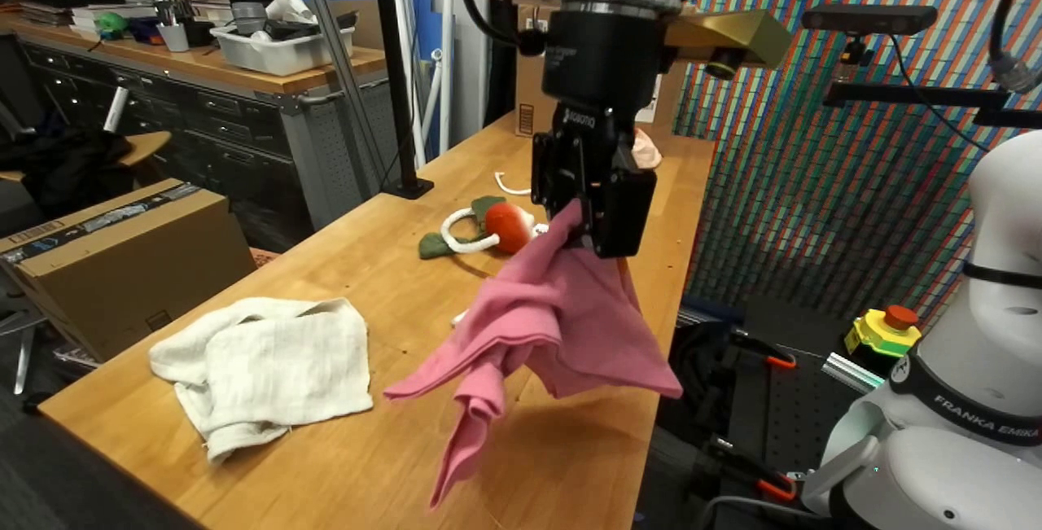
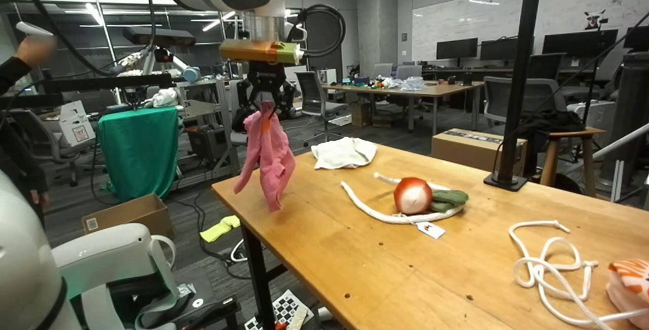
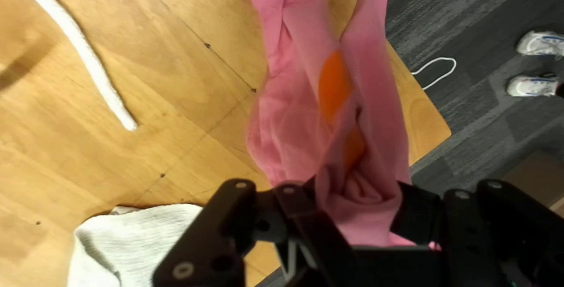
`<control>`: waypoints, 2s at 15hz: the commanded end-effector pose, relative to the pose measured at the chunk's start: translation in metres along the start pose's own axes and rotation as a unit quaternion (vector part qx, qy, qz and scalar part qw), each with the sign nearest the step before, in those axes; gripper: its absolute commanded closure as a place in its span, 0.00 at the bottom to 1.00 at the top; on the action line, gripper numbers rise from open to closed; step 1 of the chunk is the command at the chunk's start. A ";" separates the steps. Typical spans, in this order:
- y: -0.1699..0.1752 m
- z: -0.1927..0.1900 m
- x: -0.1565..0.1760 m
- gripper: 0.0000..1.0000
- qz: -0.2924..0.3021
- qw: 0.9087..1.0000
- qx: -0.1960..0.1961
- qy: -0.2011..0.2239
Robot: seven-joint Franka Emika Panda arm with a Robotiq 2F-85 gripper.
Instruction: Move the peach shirt to the right, move the white towel and pink shirt to the left, move the radish backwards, move the long white rope to the right
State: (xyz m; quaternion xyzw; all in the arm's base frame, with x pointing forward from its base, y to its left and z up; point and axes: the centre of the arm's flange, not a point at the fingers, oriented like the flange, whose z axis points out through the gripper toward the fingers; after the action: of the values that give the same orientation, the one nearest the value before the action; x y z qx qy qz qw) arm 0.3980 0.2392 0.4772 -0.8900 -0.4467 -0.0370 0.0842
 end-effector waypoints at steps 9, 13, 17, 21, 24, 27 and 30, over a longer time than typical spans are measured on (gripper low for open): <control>0.017 0.082 0.023 0.93 0.044 0.995 0.086 -0.040; 0.016 0.106 0.019 0.92 0.038 0.992 0.087 -0.083; 0.019 0.116 0.019 0.58 0.034 0.991 0.084 -0.096; 0.026 0.114 0.019 0.29 0.039 0.992 0.077 -0.092; 0.032 0.103 0.021 0.05 0.044 0.993 0.069 -0.088; 0.042 0.088 0.024 0.00 0.055 0.994 0.053 -0.074; 0.060 0.072 0.026 0.00 0.065 0.996 0.014 -0.052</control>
State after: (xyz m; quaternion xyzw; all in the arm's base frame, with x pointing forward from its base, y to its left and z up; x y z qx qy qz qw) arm 0.4458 0.2447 0.3830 -0.9072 -0.4057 0.0541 0.0976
